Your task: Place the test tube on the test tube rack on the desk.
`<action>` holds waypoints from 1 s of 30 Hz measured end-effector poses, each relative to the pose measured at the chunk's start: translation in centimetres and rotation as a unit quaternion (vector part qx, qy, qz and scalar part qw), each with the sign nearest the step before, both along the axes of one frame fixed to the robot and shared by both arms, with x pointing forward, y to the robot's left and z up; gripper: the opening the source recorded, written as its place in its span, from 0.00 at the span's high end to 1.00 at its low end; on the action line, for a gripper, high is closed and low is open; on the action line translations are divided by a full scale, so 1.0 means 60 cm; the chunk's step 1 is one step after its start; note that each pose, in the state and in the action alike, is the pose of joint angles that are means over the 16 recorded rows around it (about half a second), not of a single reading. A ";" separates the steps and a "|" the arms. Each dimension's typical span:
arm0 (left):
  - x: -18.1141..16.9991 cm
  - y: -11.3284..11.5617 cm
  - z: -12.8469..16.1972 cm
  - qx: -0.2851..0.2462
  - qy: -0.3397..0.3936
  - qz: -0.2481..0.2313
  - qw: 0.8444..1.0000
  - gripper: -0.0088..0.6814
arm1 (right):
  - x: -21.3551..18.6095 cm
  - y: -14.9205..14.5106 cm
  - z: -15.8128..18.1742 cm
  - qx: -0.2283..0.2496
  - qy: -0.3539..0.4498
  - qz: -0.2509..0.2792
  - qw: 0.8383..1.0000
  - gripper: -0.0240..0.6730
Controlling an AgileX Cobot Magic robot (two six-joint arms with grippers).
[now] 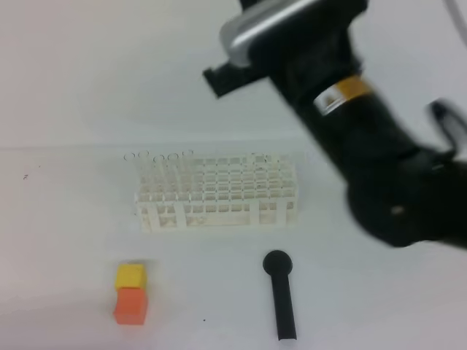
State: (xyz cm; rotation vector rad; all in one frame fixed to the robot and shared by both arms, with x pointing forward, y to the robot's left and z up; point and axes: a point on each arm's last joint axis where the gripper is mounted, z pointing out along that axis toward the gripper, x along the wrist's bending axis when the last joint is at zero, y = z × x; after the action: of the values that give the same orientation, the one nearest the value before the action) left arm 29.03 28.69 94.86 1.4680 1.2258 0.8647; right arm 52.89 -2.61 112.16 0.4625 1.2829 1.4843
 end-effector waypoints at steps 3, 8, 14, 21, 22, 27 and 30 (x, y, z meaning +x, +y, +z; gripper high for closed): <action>0.000 0.000 0.000 0.000 0.000 0.000 1.000 0.99 | -0.021 -0.041 0.064 -0.029 -0.047 0.010 0.998 0.97; 0.000 0.000 0.000 0.000 0.000 0.000 1.000 0.99 | -0.040 -0.126 0.125 -0.108 -0.078 -0.011 0.991 0.97; 0.000 0.000 0.000 0.000 0.000 0.000 1.000 0.99 | -0.048 -0.236 0.122 -0.189 -0.026 -0.080 0.978 0.97; 0.000 0.000 0.000 0.000 0.000 0.000 1.000 0.99 | -0.090 -0.344 0.062 -0.225 0.053 -0.158 0.960 0.97; 0.000 0.000 0.000 0.000 0.000 0.000 1.000 0.99 | -0.101 -0.355 0.051 -0.227 0.062 -0.167 0.957 0.97; 0.000 0.000 0.000 0.000 0.000 -0.001 1.000 0.99 | -0.172 -0.398 -0.005 -0.233 0.092 -0.198 0.948 0.97; 0.000 0.000 0.000 0.000 0.000 -0.001 1.000 0.99 | -0.218 -0.416 -0.041 -0.232 0.097 -0.213 0.944 0.97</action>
State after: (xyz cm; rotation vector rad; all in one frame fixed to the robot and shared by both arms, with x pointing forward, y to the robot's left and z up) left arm 29.02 28.68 94.86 1.4690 1.2243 0.8638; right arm 39.81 -27.55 109.70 0.5379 1.5188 0.7570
